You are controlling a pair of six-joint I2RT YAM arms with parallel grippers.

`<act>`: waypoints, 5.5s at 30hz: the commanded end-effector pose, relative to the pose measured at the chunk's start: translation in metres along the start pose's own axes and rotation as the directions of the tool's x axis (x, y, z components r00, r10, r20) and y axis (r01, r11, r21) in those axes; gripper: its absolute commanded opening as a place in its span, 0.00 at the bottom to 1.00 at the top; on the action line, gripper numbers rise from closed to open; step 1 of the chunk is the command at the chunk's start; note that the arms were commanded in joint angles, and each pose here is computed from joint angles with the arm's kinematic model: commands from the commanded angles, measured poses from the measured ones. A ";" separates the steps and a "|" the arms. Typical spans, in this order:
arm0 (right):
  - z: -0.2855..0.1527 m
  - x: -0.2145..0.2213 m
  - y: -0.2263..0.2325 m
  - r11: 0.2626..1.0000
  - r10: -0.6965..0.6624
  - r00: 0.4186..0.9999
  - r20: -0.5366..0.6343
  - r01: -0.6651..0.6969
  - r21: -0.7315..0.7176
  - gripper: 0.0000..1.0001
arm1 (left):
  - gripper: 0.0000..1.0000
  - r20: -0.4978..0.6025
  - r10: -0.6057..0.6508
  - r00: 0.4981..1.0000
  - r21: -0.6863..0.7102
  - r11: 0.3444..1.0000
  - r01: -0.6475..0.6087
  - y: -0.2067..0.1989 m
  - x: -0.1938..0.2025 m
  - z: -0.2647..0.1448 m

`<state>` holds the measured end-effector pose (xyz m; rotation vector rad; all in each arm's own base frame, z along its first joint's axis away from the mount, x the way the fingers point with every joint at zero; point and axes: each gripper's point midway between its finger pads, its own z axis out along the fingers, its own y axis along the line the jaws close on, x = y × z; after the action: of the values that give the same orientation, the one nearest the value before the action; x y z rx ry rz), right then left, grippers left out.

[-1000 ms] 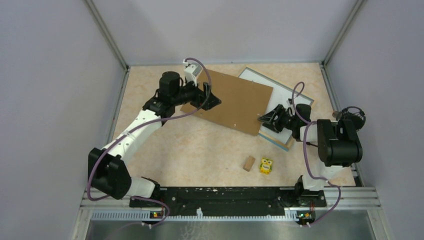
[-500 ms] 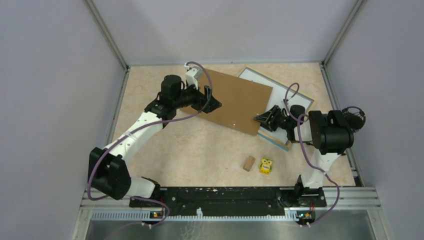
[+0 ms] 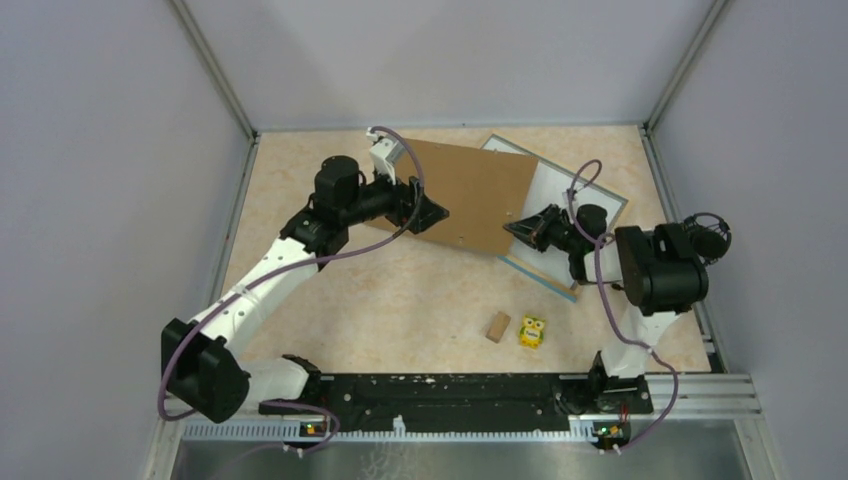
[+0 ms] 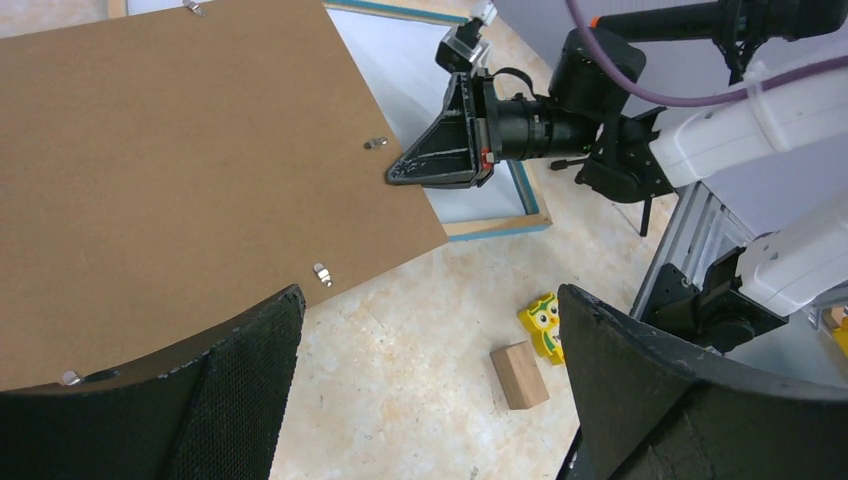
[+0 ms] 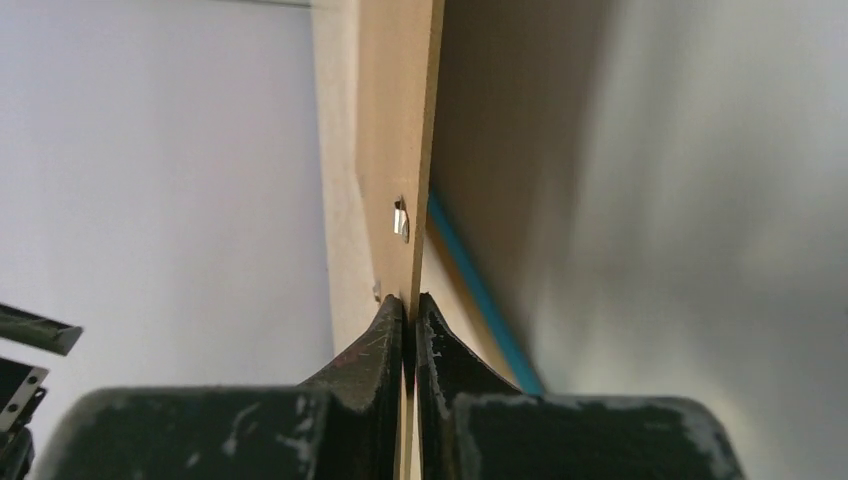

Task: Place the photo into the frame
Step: Pick up the photo frame item from the photo frame, then place the photo frame item in the photo frame, then move the photo frame to the center of the board.

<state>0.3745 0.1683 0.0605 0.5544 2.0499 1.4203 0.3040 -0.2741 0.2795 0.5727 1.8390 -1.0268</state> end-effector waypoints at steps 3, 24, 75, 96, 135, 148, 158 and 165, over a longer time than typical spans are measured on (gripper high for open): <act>-0.019 -0.025 0.087 0.987 -0.134 0.984 0.114 0.143 -0.076 0.00 | 0.99 0.113 0.070 0.991 -0.016 0.998 -0.069 -0.010 -0.028 -0.018; -0.130 -0.074 0.195 0.990 -0.048 0.961 0.274 0.082 -0.116 0.00 | 0.99 0.132 0.053 0.990 -0.168 0.985 -0.030 0.041 -0.032 -0.027; -0.175 -0.087 0.119 0.995 -0.026 0.936 0.352 0.058 -0.081 0.00 | 0.99 0.063 -0.089 0.994 -0.071 0.993 0.094 0.047 -0.010 -0.007; -0.162 -0.089 0.066 0.998 -0.016 0.951 0.308 -0.003 0.059 0.07 | 0.99 0.071 -0.101 0.992 -0.062 0.992 0.106 0.047 -0.013 -0.010; -0.084 -0.032 0.029 0.611 -0.563 0.801 -0.204 0.570 0.549 0.91 | 0.99 0.067 -0.134 0.989 -0.031 0.990 0.136 0.043 -0.012 -0.009; 0.055 0.001 0.051 0.320 -0.745 0.402 -0.532 0.916 0.244 0.63 | 0.99 0.090 -0.107 0.990 -0.107 0.987 0.117 0.054 -0.018 -0.016; 0.121 0.050 0.058 0.334 -0.757 0.321 -0.569 0.939 0.085 0.55 | 0.99 0.199 -0.279 0.940 -0.519 0.783 0.342 0.137 -0.015 -0.061; 0.153 0.067 0.045 0.307 -0.745 0.284 -0.604 0.949 0.068 0.48 | 0.99 0.228 -0.321 0.919 -0.514 0.762 0.394 0.153 -0.012 -0.069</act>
<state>0.4196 0.3143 0.0432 -0.8338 2.4059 0.3717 0.3821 -0.1390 0.2269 -0.1604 2.0975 -0.6758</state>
